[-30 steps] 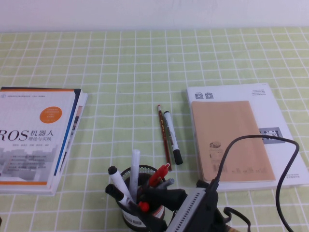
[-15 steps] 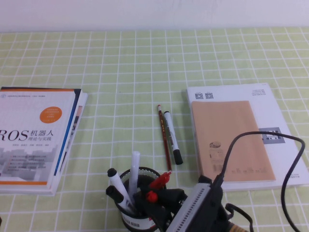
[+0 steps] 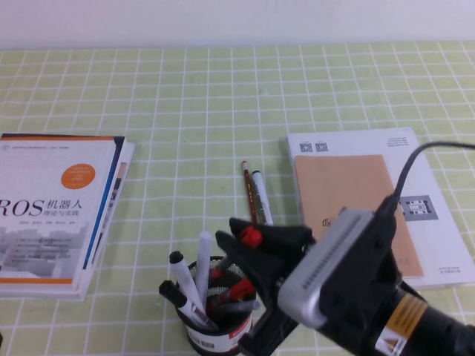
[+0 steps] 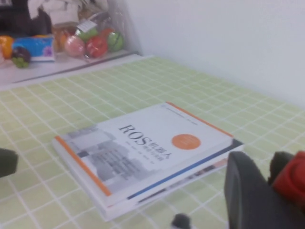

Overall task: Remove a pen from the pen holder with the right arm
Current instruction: 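Take a marker out of the pen holder and lay it on the table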

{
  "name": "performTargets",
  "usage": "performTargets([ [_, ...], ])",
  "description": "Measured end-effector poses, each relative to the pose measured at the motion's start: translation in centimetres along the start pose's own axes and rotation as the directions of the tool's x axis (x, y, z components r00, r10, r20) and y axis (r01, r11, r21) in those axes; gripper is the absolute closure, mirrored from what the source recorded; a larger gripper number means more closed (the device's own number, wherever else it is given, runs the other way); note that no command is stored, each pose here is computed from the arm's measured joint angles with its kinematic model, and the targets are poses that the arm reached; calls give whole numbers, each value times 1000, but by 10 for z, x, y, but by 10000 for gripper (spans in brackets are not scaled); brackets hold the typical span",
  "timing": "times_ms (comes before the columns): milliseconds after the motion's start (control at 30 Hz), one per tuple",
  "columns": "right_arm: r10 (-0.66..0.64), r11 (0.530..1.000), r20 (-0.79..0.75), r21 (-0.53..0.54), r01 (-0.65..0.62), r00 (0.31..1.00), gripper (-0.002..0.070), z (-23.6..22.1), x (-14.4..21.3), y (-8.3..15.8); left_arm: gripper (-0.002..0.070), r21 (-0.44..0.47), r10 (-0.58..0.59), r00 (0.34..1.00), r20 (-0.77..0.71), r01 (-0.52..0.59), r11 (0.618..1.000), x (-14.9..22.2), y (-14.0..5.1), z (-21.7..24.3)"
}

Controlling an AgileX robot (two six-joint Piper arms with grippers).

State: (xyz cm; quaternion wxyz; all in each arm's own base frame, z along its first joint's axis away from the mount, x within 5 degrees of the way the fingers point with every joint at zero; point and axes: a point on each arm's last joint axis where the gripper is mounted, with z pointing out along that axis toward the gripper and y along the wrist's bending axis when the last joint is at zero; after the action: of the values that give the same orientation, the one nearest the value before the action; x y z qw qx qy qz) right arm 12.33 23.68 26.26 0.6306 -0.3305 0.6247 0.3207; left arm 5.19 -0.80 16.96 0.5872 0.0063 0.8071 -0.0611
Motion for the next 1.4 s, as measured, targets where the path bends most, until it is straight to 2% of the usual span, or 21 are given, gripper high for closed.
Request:
performTargets([
  [233, -111, 987, -59, 113, 117, 992, 624, 5, -44, -10, 683, 0, 0, 1000, 0, 0, 1000, 0, 0, 0],
  [433, -126, 972, -114, 187, 145, 986, 624, 13, -58, -36, 683, 0, 0, 1000, 0, 0, 1000, 0, 0, 0],
  [567, -46, 974, -158, 213, 79, 986, 624, 19, -62, -63, 683, 0, 0, 1000, 0, 0, 1000, 0, 0, 0],
  [700, 99, 970, -246, 239, -38, 964, 624, 29, -58, -94, 683, 0, 0, 1000, 0, 0, 1000, 0, 0, 0],
  [800, 205, 961, -335, 245, -125, 920, 624, 41, -57, -114, 683, 0, 0, 1000, 0, 0, 1000, 0, 0, 0],
  [967, 330, 937, -494, 273, -217, 804, 624, 69, -50, -137, 683, 0, 0, 1000, 0, 0, 1000, 0, 0, 0],
  [1133, 361, 932, -607, 262, -250, 708, 624, 107, -35, -146, 683, 0, 0, 1000, 0, 0, 1000, 0, 0, 0],
  [1400, 424, 904, -726, 304, -300, 542, 624, 162, 1, -177, 683, 0, 0, 1000, 0, 0, 1000, 0, 0, 0],
])
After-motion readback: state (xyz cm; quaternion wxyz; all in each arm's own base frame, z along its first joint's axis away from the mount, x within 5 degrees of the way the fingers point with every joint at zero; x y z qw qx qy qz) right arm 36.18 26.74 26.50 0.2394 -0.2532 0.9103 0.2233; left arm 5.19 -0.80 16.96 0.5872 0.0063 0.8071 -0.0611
